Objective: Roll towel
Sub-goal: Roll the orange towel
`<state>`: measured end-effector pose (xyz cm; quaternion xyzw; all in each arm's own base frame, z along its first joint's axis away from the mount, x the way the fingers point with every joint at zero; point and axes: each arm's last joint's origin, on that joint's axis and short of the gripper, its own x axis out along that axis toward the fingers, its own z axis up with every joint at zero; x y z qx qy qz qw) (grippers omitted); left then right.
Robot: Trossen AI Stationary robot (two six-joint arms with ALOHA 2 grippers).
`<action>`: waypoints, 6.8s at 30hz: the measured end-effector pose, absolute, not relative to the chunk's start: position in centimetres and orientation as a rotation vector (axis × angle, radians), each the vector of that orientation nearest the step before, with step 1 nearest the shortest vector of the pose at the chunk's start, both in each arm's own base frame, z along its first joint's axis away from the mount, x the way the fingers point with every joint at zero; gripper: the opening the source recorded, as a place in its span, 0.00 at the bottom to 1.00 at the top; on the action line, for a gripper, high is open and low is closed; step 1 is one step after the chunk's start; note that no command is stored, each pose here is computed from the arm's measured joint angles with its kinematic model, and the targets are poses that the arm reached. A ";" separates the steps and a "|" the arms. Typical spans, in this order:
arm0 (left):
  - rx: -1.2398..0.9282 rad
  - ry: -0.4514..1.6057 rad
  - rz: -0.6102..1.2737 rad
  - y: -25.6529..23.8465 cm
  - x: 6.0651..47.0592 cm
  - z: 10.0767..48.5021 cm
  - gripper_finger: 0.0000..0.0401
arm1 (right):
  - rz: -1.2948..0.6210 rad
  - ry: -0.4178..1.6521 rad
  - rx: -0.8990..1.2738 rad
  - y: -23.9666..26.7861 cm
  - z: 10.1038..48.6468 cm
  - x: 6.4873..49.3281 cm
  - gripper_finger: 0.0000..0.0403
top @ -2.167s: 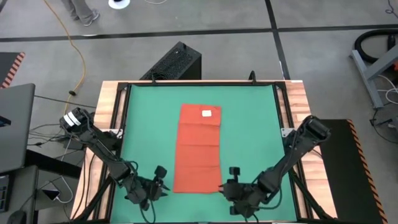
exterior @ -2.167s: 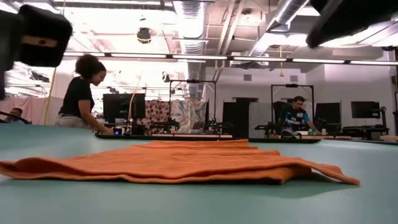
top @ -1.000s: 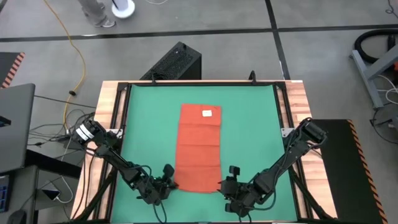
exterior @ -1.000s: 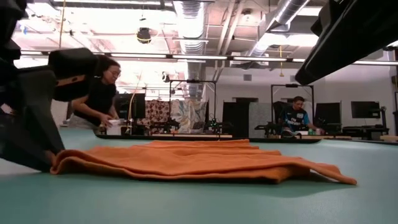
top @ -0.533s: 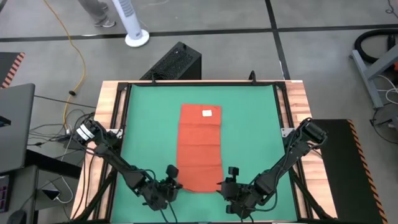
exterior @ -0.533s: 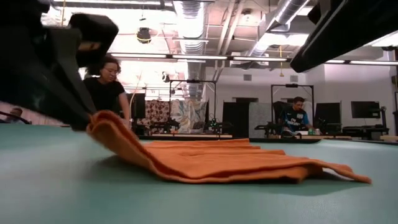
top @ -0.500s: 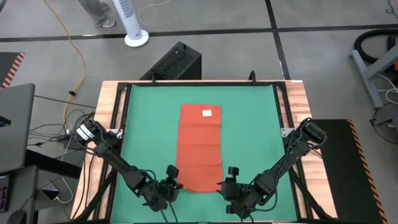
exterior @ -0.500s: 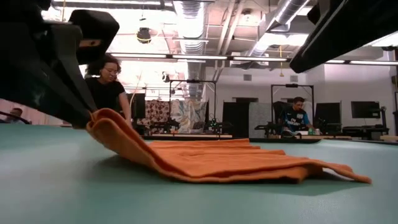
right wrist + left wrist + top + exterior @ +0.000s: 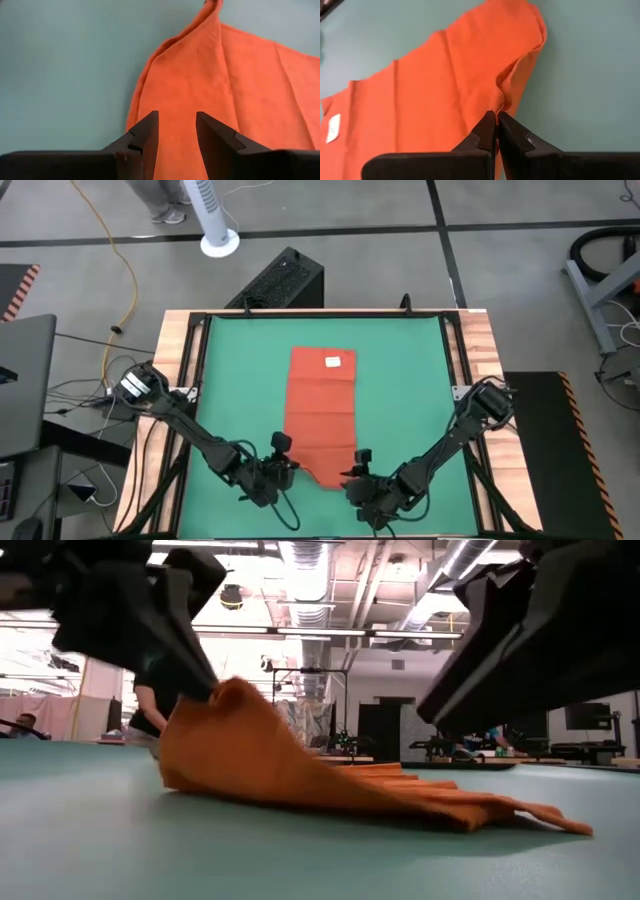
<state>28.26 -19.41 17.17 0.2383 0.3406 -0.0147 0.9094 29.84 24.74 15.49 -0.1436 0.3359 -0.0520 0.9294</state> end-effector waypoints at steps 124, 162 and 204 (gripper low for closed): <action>0.095 0.638 0.027 -18.3 26.4 21.1 0.00 | -0.268 0.888 -0.163 25.3 16.4 30.7 0.02; -0.192 0.629 0.254 -16.7 24.1 16.6 0.00 | -0.076 1.145 -0.282 18.8 18.0 35.6 0.02; -0.299 0.600 0.342 -15.4 22.0 11.0 0.00 | -0.040 1.102 -0.233 17.7 15.6 37.0 0.02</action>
